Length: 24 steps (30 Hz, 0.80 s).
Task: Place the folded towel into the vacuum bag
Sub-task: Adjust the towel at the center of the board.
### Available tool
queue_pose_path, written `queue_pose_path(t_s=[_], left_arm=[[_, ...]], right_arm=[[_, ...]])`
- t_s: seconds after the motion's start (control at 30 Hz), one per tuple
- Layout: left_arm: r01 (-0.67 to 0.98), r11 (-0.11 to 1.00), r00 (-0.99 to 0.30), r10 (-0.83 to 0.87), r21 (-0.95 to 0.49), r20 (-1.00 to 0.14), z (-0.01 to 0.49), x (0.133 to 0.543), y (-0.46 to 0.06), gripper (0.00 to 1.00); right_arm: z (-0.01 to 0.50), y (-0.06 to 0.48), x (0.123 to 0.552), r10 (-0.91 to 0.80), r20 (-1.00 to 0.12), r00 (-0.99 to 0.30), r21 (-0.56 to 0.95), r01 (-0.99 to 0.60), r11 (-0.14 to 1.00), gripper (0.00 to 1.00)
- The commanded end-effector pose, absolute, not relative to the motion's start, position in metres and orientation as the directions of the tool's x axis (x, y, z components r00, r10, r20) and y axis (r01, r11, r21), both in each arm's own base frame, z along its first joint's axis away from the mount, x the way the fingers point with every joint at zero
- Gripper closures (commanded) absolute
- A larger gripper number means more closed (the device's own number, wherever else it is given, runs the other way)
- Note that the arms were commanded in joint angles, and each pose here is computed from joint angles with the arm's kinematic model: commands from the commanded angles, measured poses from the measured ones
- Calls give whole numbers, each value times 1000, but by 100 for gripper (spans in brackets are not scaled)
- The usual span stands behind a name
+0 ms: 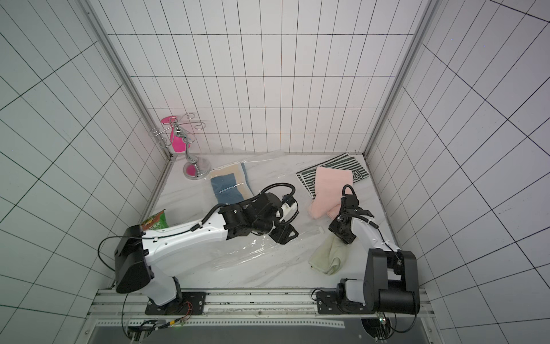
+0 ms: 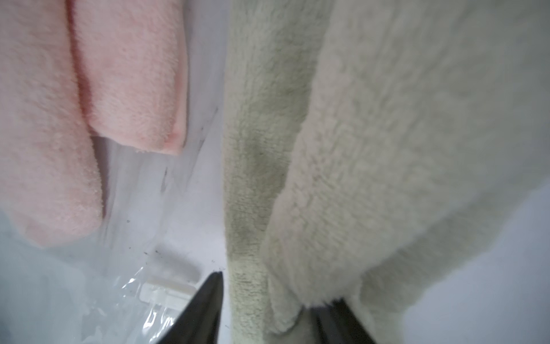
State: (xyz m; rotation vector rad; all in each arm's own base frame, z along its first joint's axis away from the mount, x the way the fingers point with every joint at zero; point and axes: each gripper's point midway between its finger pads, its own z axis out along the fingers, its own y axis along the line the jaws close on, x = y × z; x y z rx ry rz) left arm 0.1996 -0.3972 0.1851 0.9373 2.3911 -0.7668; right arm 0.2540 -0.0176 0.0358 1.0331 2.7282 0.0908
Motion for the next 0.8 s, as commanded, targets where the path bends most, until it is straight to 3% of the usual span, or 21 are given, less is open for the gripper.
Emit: queue_pose_path(t_s=[0.0,0.1,0.2,0.3,0.43,0.77], left_arm=[[735,671,-625,611,-102,-486,143,199,-355,25],[743,669,-584,670,32,-457,132,199,-335,15],[760,646,-548,691,64,-472,123,196,-331,2],[776,621,-515,722,105,-463,110,193,-332,2],[735,598,-461,787,321,-410,92,210,-320,2],[720,551,-422,830,421,-365,66,213,-333,2]], right_arm=[[17,-22,225,669,-61,-741,4,670,742,30],[16,-23,224,683,-64,-728,-1,684,729,23],[8,-20,225,686,-24,-727,-15,686,727,23],[-8,-13,225,698,29,-716,2,698,716,31],[-11,-9,229,700,29,-714,33,701,713,41],[-13,-9,232,698,37,-715,52,699,713,42]])
